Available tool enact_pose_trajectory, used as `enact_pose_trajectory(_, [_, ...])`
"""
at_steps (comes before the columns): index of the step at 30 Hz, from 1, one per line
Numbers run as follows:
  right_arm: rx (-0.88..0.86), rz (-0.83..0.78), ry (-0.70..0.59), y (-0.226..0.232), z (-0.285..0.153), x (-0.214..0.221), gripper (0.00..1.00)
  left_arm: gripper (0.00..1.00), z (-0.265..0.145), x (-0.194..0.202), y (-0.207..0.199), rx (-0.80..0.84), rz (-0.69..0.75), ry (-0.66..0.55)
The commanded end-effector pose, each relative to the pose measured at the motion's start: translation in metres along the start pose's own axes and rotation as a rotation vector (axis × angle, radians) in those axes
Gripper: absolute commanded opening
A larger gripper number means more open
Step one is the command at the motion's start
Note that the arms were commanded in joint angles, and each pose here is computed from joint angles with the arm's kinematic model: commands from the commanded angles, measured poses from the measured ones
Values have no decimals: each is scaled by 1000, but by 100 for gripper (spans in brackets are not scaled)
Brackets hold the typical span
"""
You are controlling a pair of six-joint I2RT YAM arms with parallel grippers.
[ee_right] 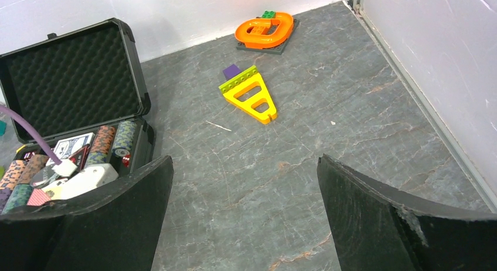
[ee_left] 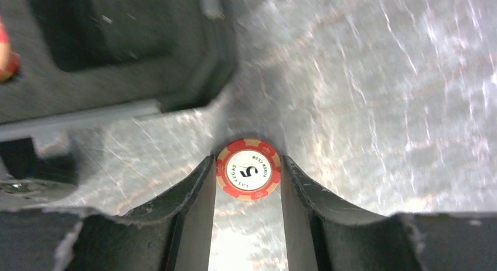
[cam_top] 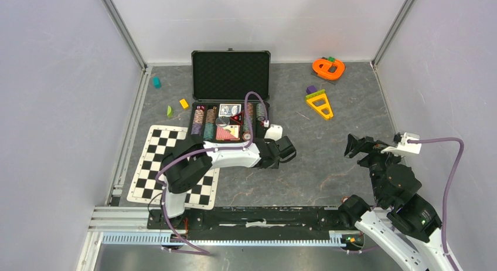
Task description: Pack up texas hold em set
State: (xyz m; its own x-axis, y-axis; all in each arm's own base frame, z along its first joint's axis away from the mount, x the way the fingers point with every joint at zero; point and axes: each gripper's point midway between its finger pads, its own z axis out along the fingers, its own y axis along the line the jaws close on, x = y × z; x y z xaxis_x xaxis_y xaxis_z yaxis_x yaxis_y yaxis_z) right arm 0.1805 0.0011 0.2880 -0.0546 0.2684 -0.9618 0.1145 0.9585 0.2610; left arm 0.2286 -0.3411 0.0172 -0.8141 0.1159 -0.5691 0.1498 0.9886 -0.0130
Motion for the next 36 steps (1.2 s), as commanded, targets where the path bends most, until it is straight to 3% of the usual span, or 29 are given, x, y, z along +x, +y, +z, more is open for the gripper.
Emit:
enact_pose_trajectory(1, [-31, 31, -9, 6, -2, -7, 98, 42, -24, 53, -12, 98, 208, 195])
enact_pose_trajectory(9, [-44, 39, -2, 9, -3, -6, 99, 48, -38, 72, -56, 304, 459, 282])
enact_pose_trajectory(13, [-35, 34, 1, 6, -4, -7, 98, 65, -44, 64, -50, 274, 534, 273])
enact_pose_trajectory(19, [-39, 37, 0, 7, -4, -7, 99, 81, -54, 56, -50, 271, 619, 296])
enact_pose_trajectory(25, [-41, 34, 3, 8, -4, -7, 98, 70, -47, 62, -52, 264, 665, 348])
enact_pose_trajectory(36, [-43, 34, 3, 9, -4, -8, 99, 68, -32, 61, -52, 246, 648, 369])
